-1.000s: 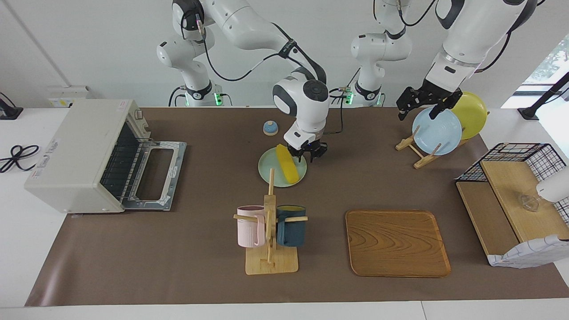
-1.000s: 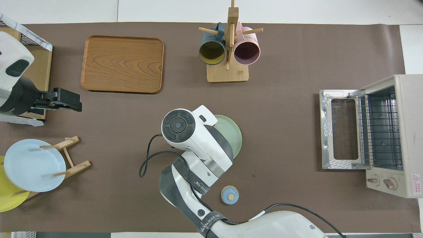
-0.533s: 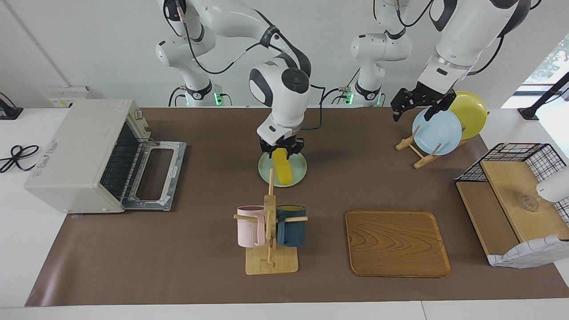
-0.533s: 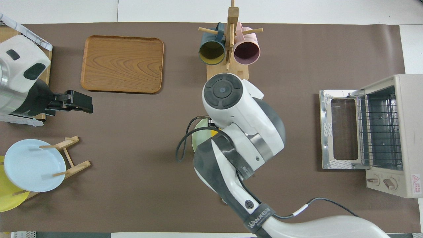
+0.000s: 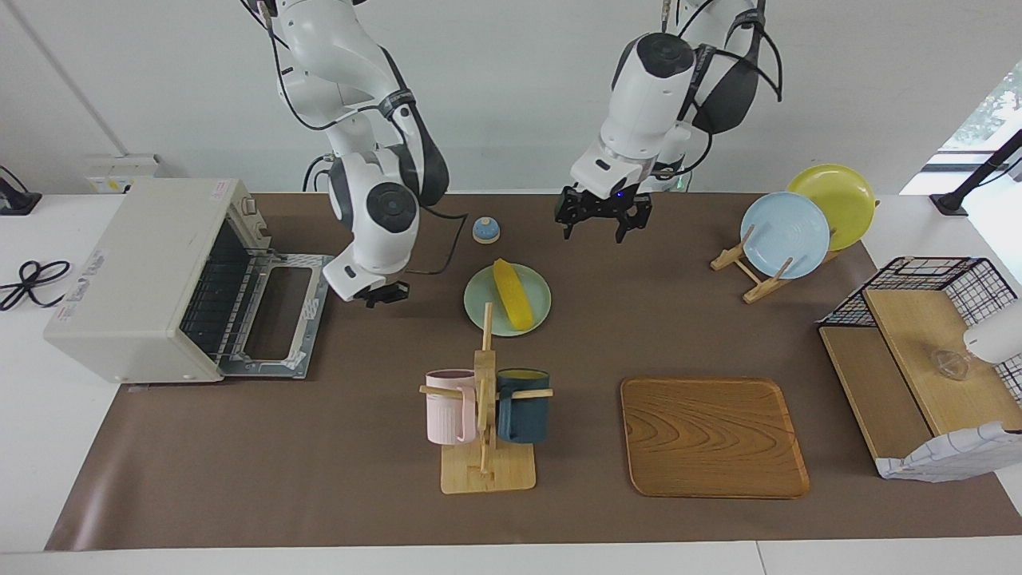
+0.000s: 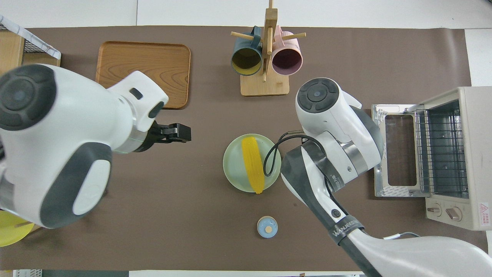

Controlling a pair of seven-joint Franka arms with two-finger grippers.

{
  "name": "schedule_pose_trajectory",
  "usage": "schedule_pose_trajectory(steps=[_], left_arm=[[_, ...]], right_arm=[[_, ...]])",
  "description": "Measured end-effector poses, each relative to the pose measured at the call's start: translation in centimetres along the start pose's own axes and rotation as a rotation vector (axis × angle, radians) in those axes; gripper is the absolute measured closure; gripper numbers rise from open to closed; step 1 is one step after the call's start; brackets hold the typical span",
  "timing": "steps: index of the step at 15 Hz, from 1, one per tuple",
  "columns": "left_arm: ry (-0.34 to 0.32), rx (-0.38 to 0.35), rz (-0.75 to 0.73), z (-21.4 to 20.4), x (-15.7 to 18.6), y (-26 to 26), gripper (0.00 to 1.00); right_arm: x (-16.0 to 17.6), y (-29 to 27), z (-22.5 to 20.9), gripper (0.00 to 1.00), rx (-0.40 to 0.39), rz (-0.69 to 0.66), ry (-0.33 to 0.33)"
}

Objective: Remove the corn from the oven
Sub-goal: 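Grasp the yellow corn with the left gripper while the right gripper withdraws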

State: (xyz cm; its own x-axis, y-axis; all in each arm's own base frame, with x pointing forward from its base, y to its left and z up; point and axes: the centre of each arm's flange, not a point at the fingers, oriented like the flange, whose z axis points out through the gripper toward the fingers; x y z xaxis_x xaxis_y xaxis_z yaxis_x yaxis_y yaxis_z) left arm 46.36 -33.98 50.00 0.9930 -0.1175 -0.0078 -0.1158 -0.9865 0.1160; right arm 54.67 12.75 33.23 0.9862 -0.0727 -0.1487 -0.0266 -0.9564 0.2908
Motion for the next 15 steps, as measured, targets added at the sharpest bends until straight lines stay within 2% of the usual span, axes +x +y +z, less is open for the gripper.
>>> schedule_pose_trajectory(steps=[2, 4, 8, 11, 15], left_arm=[[-0.001, -0.008, -0.011, 4.4, 0.1, 3.3, 0.0], [-0.005, -0.013, -0.028, 8.7, 0.1, 5.9, 0.0], [-0.028, -0.002, -0.129, 15.6, 0.2, 8.0, 0.0], [-0.034, 0.003, -0.16, 17.8, 0.4, 8.2, 0.0], [-0.005, -0.019, -0.251, 19.0, 0.8, 8.6, 0.0]], right_arm=[[-0.1, 1.8, 2.1, 0.99, 0.016, -0.003, 0.0], [-0.5, 1.9, 2.4, 0.99, 0.019, -0.01, 0.002], [-0.3, 3.1, 2.9, 0.99, 0.036, -0.046, 0.023], [0.0, 4.9, 3.9, 0.99, 0.049, -0.061, 0.031], [-0.2, 4.6, 4.5, 0.99, 0.046, -0.076, 0.044]])
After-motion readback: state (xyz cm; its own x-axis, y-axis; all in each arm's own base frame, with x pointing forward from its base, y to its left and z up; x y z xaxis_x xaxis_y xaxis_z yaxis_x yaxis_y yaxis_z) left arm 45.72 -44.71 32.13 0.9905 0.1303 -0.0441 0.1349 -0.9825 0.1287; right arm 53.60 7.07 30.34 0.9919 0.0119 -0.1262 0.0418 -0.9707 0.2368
